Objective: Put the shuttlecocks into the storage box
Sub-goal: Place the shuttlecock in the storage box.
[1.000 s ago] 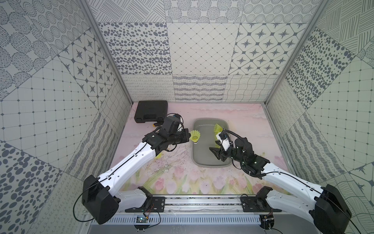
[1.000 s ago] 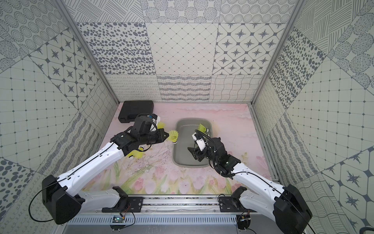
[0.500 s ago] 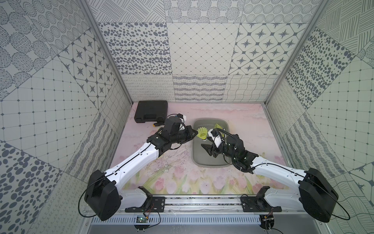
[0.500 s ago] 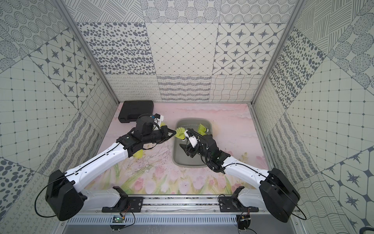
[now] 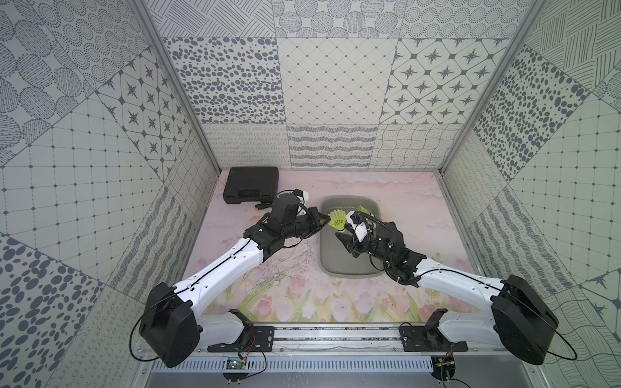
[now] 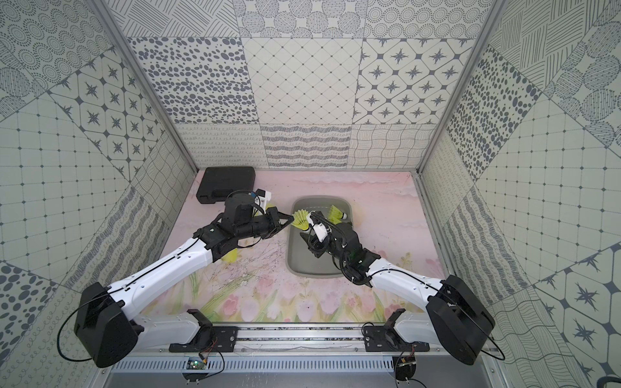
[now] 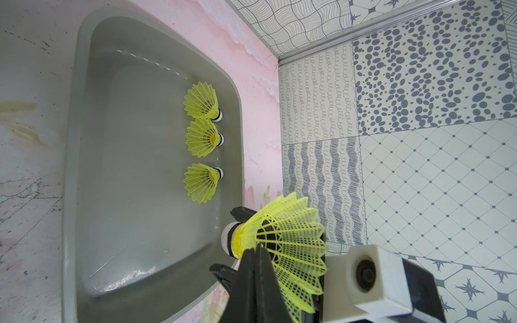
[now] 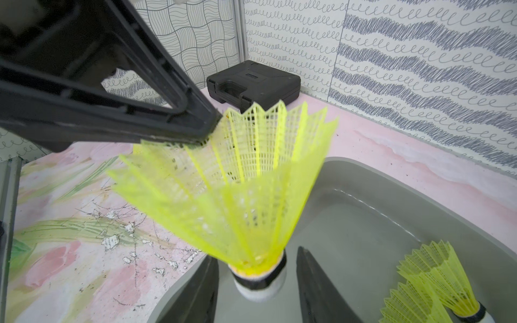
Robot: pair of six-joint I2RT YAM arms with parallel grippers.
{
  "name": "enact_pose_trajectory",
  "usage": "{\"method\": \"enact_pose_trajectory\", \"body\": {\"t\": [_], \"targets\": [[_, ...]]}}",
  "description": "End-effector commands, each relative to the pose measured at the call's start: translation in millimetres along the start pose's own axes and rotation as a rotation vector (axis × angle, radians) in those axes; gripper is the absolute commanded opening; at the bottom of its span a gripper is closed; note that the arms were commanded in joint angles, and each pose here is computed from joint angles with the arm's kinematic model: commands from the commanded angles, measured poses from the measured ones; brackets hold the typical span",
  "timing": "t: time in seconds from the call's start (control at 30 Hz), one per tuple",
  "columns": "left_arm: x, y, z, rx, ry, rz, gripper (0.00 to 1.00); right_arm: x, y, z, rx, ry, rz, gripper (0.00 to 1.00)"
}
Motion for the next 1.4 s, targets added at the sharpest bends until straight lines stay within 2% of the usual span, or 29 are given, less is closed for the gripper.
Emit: {"method": "enact_pose_trajectory", "body": {"t": [0.0, 0.23, 0.33, 0.47, 0.7, 0.8, 0.9, 1.0, 1.1, 1.23, 1.37], "targets": [[-2.9, -12.4, 3.8, 0.002, -0.011, -0.081, 0.0, 2.2, -2.0, 18.5, -0.029, -0.081, -0.019, 0.41], [0.9, -9.1, 3.5, -0.015, -0.007, -0.083, 0.0, 1.6, -0.8, 18.9, -0.039, -0.095, -0.01, 0.34], [1.8, -8.1, 3.2, -0.019, -0.005, -0.082, 0.0, 1.0, -1.7, 18.8, -0.04, -0.1, -0.022, 0.39], [2.6, -7.7, 3.5, -0.021, -0.004, -0.082, 0.0, 1.6, -1.8, 18.8, -0.047, -0.1, -0.022, 0.4], [4.1, -5.6, 3.5, -0.019, -0.004, -0.078, 0.0, 0.4, -2.3, 17.6, -0.044, -0.081, -0.03, 0.24], [1.4, -6.2, 4.8, 0.015, -0.019, -0.047, 0.18, -1.7, -2.0, 13.1, -0.04, -0.046, -0.035, 0.22], [-4.9, -10.7, 6.6, 0.092, -0.036, 0.005, 0.32, -5.0, -1.6, 9.0, -0.036, -0.008, -0.033, 0.22], [-13.2, -12.9, 10.4, 0.203, -0.055, 0.1, 0.37, -9.0, -1.1, 6.6, -0.027, 0.038, -0.028, 0.22], [-21.4, -20.9, 11.9, 0.369, -0.04, 0.141, 0.42, -12.4, -0.1, 5.2, -0.011, 0.089, -0.014, 0.22], [-26.9, -31.2, 8.4, 0.571, 0.062, 0.159, 0.43, -14.2, 1.7, 3.5, 0.013, 0.149, 0.014, 0.23], [-29.2, -42.4, -1.2, 0.743, 0.214, 0.079, 0.47, -14.1, 2.9, 4.2, 0.033, 0.184, 0.038, 0.23]]}}
Point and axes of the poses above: each gripper's point midway between its finger pads, its own x axis out along the fingers, its own y axis along the line the jaws close on, z = x × y, the point moved 9 cm from there along -x, back along the fingers, and after that the axes turned 8 degrees about -x, right-handed, at the moved point
